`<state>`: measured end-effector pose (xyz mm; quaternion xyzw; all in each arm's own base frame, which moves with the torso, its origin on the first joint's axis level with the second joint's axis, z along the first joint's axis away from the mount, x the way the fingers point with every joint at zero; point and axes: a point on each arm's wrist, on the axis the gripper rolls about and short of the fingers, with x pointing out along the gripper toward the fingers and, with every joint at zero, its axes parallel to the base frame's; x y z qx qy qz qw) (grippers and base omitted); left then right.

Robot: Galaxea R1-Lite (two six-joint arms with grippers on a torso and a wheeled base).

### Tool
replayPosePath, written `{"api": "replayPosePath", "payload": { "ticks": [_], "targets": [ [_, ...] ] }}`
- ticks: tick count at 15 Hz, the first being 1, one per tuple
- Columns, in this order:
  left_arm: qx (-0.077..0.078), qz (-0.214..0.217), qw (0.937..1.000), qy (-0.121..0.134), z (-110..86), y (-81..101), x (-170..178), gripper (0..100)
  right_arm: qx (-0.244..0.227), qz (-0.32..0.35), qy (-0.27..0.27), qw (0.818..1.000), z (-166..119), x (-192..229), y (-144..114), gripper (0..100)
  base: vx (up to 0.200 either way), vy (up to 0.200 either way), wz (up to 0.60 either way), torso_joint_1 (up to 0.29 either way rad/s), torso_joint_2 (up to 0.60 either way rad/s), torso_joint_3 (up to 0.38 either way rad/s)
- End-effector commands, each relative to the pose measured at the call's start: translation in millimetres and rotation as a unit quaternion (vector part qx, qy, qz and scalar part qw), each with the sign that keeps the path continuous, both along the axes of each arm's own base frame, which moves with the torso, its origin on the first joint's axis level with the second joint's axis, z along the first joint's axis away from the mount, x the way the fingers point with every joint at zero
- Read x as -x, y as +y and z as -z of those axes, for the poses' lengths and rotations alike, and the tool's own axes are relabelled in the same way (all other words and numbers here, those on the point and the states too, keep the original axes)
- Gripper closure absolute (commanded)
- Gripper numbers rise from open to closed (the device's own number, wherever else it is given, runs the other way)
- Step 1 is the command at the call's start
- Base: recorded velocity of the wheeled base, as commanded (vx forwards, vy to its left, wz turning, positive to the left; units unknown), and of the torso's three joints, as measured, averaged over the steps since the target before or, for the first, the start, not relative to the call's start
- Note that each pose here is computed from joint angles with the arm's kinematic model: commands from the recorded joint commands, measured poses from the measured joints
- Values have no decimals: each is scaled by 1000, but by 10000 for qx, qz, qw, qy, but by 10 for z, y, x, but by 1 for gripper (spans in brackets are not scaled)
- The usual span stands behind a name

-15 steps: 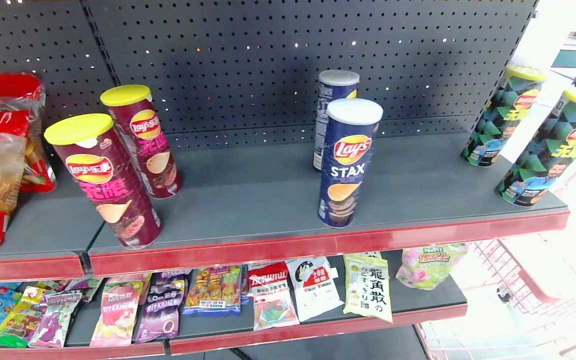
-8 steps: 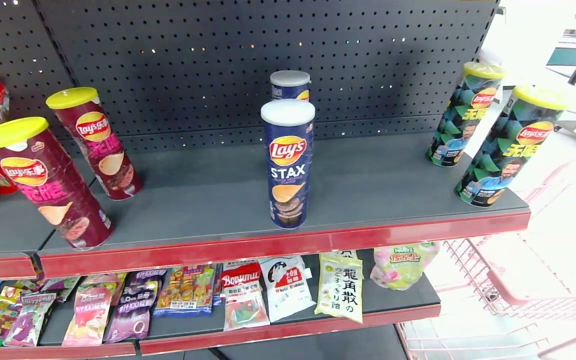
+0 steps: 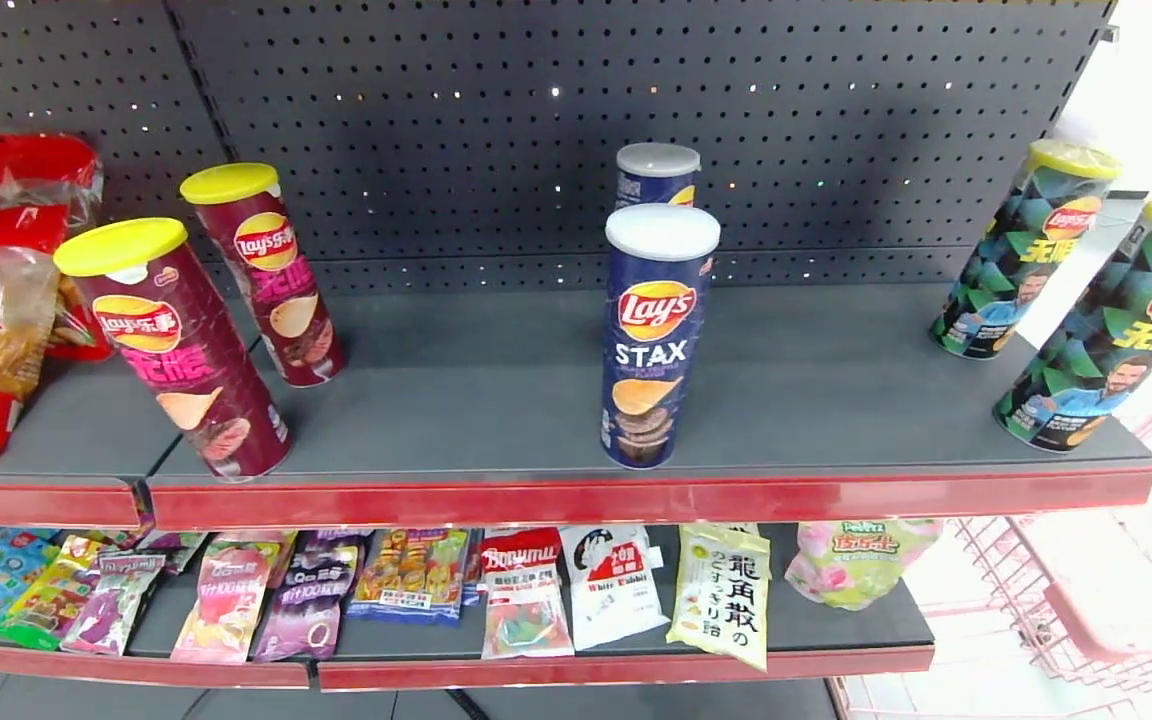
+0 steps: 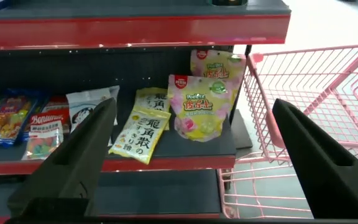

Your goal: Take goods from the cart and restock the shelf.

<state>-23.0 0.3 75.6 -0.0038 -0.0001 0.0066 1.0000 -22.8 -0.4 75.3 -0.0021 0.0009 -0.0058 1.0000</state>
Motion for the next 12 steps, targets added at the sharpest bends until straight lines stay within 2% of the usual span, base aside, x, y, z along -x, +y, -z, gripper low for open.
{"api": "replayPosePath", "payload": {
  "ticks": [1,5,12],
  "targets": [
    [0,-3,10000,9,0,0,-1,0,2,3,7,10000,-1,-1,0,0,0,0,0,0,0,0],
    [0,-3,10000,9,0,0,-1,0,2,3,7,10000,-1,-1,0,0,200,0,0,-1,5,5],
    [0,-3,10000,9,0,0,-1,0,2,3,7,10000,-1,-1,0,0,0,0,0,0,0,0]
  ]
}}
